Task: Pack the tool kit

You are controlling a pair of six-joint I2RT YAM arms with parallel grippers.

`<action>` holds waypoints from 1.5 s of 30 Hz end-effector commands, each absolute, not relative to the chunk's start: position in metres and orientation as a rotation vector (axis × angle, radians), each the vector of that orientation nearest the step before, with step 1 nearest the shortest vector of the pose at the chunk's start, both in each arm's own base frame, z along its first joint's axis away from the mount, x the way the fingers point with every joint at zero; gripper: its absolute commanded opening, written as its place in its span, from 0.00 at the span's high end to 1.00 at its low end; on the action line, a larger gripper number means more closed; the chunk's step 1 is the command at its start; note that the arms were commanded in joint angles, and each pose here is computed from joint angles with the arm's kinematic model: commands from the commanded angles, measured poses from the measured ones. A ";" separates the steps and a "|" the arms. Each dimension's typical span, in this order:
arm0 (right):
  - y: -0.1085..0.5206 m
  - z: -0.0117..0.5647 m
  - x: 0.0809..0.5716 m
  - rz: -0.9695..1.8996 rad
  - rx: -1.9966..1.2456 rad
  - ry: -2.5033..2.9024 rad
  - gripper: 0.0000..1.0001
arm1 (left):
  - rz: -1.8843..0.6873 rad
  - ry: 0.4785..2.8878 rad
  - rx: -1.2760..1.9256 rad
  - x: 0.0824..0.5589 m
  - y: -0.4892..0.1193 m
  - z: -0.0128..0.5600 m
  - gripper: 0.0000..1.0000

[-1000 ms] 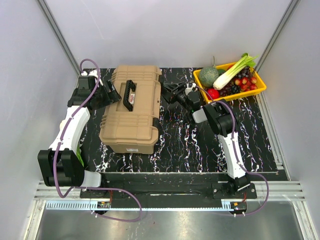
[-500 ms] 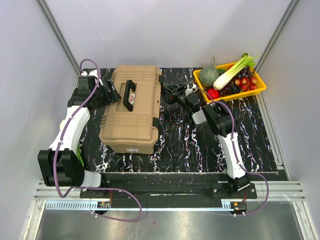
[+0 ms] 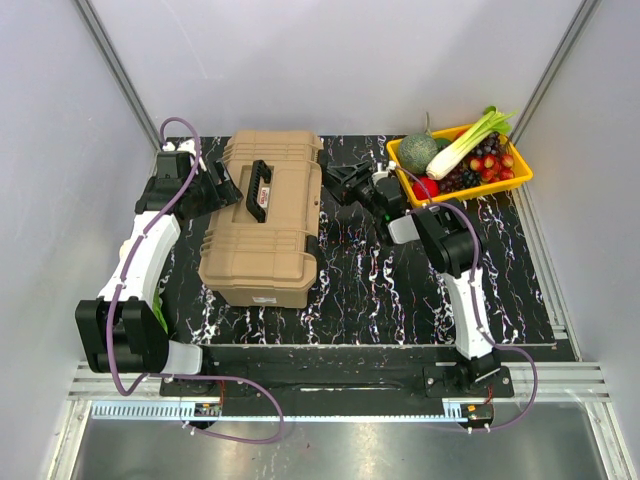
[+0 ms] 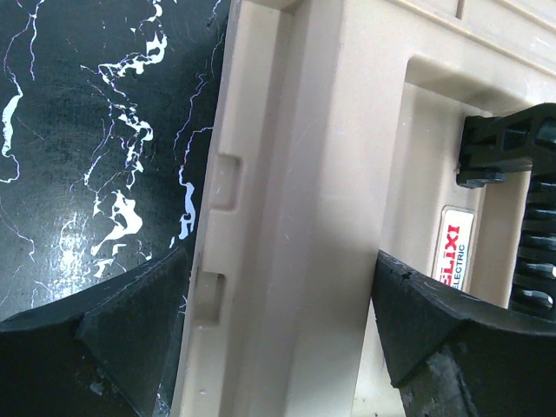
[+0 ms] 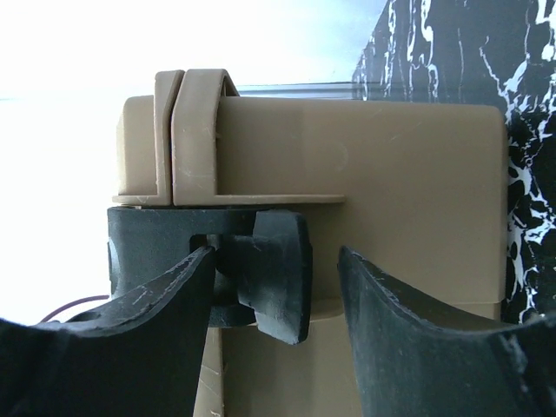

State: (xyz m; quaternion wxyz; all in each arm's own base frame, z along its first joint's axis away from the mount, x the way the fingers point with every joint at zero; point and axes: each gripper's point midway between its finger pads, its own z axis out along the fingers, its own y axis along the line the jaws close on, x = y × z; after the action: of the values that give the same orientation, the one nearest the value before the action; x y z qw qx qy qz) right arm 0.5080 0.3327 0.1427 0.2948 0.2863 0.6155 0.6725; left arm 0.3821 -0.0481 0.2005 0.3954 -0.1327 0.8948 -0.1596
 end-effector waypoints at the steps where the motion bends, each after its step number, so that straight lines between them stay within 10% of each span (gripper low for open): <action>1: 0.346 0.218 0.487 1.821 0.509 1.558 0.35 | -0.360 2.209 -0.314 0.388 -0.041 0.222 0.12; 35: 0.338 0.133 0.497 1.235 0.623 2.086 0.20 | -0.350 2.206 -0.318 0.387 -0.040 0.222 0.12; 45: 0.308 0.119 0.489 0.976 0.666 2.187 0.35 | -0.358 2.203 -0.322 0.388 -0.041 0.223 0.12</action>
State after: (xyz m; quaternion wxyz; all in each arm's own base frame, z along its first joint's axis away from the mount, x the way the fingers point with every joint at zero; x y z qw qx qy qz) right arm 0.5120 0.3185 0.1417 0.3344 0.2679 0.7760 0.4628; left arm 0.3826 -0.0460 0.2005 0.3972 -0.1350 0.8946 -0.1540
